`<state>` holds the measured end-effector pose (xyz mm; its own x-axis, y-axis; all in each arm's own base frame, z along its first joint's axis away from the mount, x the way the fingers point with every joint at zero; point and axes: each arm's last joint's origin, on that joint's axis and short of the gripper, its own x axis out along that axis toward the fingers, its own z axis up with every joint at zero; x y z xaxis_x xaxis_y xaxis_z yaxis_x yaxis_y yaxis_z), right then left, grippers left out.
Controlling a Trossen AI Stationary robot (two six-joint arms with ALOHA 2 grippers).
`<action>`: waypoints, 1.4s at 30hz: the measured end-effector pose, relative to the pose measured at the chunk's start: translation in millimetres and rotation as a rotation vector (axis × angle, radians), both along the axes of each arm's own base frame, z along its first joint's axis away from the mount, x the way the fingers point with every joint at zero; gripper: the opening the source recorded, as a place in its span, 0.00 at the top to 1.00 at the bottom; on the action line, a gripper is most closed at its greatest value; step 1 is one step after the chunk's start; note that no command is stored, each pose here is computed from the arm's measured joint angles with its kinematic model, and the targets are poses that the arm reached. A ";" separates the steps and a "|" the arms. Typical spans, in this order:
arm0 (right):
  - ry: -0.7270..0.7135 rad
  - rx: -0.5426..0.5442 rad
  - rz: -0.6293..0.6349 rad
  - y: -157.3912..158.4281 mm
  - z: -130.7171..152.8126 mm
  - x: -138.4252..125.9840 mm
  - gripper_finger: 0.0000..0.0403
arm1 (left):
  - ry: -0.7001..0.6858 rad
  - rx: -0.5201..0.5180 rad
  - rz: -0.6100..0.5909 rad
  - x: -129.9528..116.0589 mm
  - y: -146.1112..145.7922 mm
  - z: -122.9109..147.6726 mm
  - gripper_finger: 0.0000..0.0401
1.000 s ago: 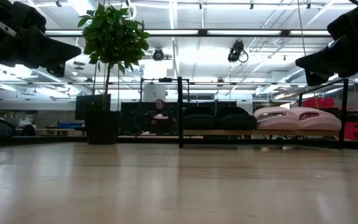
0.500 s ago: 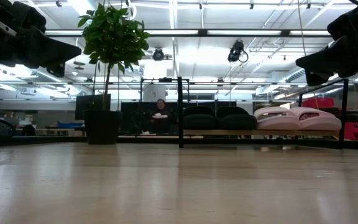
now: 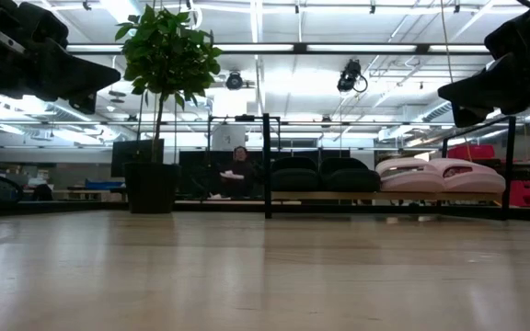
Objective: Pick and place slides into the shelf
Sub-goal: Return to Home Position
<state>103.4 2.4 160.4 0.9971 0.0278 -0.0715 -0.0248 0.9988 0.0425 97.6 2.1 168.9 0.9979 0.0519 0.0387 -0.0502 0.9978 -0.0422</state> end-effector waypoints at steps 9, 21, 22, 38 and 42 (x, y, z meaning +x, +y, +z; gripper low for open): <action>0.000 0.000 0.000 0.0 0.0 0.0 0.97 | -0.002 0.000 0.000 0.0 0.0 0.1 0.93; 0.000 0.000 0.000 0.0 0.0 0.0 0.97 | -0.002 0.000 -0.001 0.0 0.0 0.2 0.94; 0.000 0.000 0.000 0.0 0.0 0.0 0.97 | -0.002 0.000 -0.001 0.0 0.0 0.2 0.93; 0.000 0.000 0.000 0.0 0.0 0.0 0.96 | -0.002 0.000 -0.001 0.0 0.0 0.2 0.95; 0.000 0.000 0.000 0.0 0.0 0.0 0.96 | -0.002 0.000 -0.001 0.0 0.0 0.2 0.95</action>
